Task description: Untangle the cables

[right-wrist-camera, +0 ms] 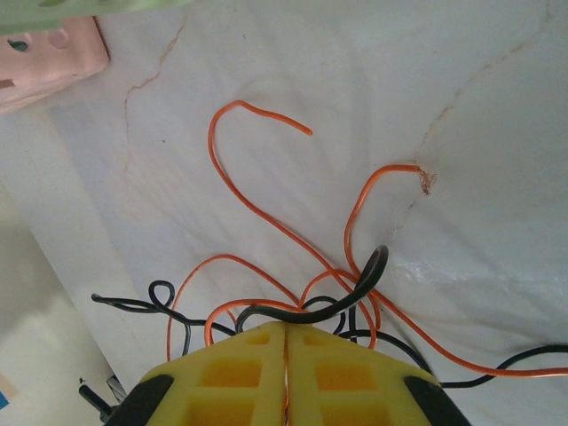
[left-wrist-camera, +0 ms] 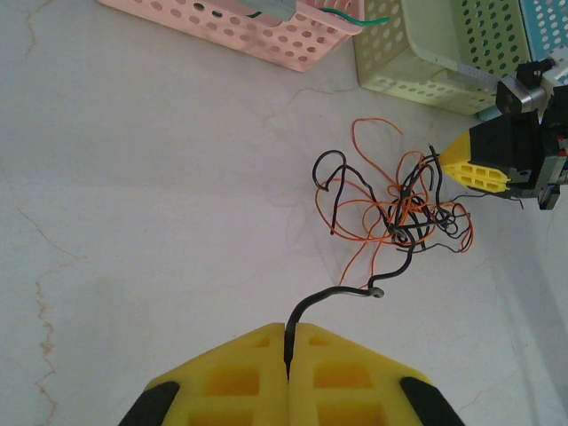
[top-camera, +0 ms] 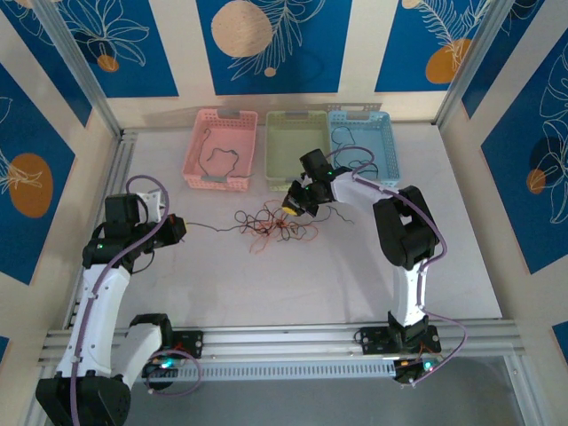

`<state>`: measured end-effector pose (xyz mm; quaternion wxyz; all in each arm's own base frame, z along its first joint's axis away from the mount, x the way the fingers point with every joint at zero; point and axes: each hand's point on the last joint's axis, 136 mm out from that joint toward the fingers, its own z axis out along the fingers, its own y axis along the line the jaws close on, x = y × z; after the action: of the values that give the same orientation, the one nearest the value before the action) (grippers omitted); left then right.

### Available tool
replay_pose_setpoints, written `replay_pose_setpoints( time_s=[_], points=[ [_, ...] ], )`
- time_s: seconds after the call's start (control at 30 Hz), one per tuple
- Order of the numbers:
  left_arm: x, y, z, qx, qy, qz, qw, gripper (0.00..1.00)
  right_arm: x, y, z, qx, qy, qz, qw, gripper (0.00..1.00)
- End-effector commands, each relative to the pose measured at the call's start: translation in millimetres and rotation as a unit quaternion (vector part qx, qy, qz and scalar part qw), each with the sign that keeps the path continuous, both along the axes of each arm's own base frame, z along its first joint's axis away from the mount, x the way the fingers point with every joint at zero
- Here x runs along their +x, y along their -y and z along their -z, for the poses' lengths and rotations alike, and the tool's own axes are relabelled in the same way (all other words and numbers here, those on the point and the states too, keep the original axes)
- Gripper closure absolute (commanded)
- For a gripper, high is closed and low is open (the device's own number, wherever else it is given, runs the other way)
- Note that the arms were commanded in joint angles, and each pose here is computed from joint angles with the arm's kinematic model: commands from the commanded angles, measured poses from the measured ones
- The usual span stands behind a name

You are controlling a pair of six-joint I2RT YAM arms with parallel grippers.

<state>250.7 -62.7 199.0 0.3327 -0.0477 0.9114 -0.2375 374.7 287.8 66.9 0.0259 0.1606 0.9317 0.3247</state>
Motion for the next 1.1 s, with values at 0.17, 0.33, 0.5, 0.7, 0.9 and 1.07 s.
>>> replay_pose_setpoints(
  time_s=[0.17, 0.33, 0.5, 0.7, 0.9, 1.07],
  points=[
    [-0.7, 1.5, -3.1, -0.008, 0.004, 0.003, 1.0, 1.0, 3.6, 4.2, -5.8, 0.016, 0.006, 0.019, 1.0, 0.74],
    [-0.7, 1.8, -3.0, -0.008, 0.004, 0.003, 1.0, 1.0, 8.1, -0.3, -8.0, 0.022, 0.002, 0.034, 0.999, 0.61],
    [-0.9, 2.3, -2.7, -0.009, 0.004, 0.005, 1.0, 1.0, 14.0, -0.9, 0.0, 0.018, -0.011, 0.054, 0.998, 0.6],
    [-0.8, 2.3, -2.8, -0.01, 0.004, 0.005, 1.0, 1.0, 18.0, -7.3, 7.6, 0.007, -0.018, 0.054, 0.998, 0.69],
    [-1.2, 2.2, -3.5, -0.01, 0.005, 0.005, 1.0, 1.0, 14.8, -7.8, 9.7, -0.003, -0.015, 0.049, 0.999, 0.88],
    [-1.3, 2.2, -3.7, -0.009, 0.006, 0.005, 1.0, 1.0, 10.9, -4.9, 4.1, -0.004, -0.004, 0.047, 0.999, 0.97]
  ],
)
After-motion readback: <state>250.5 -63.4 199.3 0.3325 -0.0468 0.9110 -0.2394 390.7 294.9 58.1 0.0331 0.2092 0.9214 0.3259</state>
